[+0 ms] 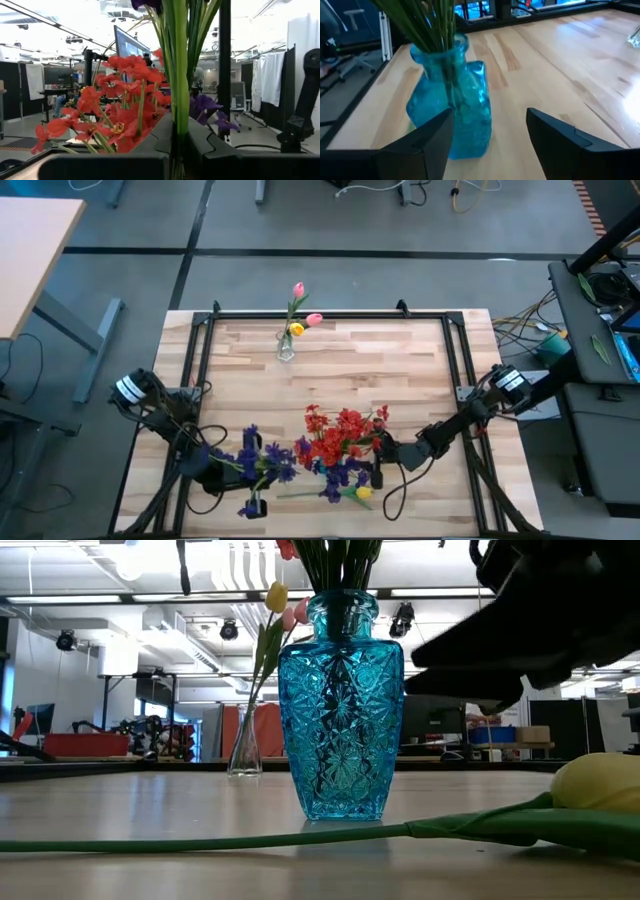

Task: Sort flowers into vase by color
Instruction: Put the violet flowers into the blue vase

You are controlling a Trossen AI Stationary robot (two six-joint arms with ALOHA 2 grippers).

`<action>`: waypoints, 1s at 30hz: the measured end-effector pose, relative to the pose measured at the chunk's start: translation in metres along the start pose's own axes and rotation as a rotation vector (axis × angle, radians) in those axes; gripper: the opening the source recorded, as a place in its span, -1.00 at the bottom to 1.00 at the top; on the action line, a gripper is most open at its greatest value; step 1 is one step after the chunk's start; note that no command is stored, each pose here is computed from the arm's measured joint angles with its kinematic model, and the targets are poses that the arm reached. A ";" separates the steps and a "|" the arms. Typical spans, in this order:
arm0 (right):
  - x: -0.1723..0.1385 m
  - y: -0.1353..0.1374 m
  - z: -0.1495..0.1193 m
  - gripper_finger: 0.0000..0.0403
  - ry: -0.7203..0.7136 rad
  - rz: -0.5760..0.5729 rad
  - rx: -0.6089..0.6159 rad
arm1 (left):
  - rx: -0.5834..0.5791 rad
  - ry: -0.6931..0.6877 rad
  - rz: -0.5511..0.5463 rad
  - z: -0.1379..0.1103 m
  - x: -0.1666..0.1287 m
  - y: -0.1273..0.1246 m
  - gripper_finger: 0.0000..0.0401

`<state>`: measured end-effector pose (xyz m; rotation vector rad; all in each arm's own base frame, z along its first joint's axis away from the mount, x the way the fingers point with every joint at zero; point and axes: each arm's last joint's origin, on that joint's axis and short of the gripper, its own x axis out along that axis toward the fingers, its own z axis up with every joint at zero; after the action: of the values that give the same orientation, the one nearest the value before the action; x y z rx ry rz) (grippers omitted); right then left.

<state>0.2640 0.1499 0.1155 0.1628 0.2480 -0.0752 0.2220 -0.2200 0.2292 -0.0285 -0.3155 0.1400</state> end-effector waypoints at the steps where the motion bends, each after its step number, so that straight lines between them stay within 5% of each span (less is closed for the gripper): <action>1: 0.000 0.001 0.002 0.26 -0.004 0.001 -0.007 | -0.007 0.000 0.005 0.000 0.001 0.001 -1.00; 13: 0.012 0.019 0.023 0.61 -0.057 0.077 -0.088 | -0.027 -0.004 0.044 -0.003 0.011 0.009 -1.00; 30: 0.037 0.028 0.009 0.58 -0.046 -0.014 -0.145 | -0.026 -0.002 0.049 -0.004 0.012 0.010 -1.00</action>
<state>0.3043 0.1744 0.1192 0.0152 0.2084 -0.0746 0.2337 -0.2080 0.2284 -0.0622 -0.3188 0.1848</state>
